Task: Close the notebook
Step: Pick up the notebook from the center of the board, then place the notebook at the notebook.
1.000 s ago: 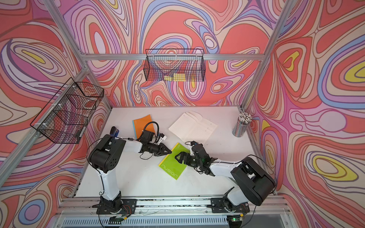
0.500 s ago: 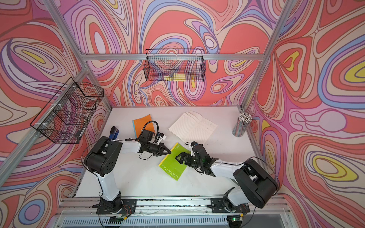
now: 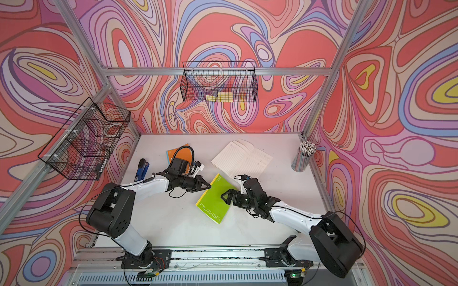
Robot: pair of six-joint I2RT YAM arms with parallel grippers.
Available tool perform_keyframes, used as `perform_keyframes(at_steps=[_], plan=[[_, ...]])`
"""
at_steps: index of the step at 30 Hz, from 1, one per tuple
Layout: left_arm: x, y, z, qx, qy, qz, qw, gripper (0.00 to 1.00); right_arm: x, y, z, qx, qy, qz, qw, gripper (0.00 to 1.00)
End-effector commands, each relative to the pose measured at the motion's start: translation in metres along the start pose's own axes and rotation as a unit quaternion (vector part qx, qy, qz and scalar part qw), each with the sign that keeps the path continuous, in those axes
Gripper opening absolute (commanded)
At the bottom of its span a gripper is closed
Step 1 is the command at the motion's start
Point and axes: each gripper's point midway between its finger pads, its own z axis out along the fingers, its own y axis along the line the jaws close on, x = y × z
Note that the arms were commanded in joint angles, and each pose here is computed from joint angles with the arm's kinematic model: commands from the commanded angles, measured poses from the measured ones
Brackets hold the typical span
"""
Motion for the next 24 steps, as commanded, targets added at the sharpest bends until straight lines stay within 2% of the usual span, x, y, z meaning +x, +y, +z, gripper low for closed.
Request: perform_keyframes(at_steps=[1,6,9,18,24], plan=[[-0.01,-0.02,-0.014,-0.002,-0.015,0.021,1.0,0.0,-0.004,0.004,-0.005,0.009,-0.004,-0.013,1.0,0.98],[-0.019,-0.036,-0.027,-0.006,-0.026,0.043,0.999,0.0,-0.009,0.007,-0.006,0.007,-0.011,-0.015,1.0,0.98],[-0.026,-0.037,-0.036,-0.029,-0.033,0.048,0.998,0.0,-0.011,0.009,-0.004,0.007,-0.011,-0.017,1.0,0.98],[-0.069,-0.046,-0.073,-0.058,-0.107,0.075,0.99,0.0,-0.014,0.01,-0.003,0.007,-0.014,-0.02,1.0,0.98],[-0.107,-0.04,-0.103,-0.068,-0.168,0.066,0.981,0.0,-0.011,0.006,-0.001,0.009,-0.01,-0.017,1.0,0.98]])
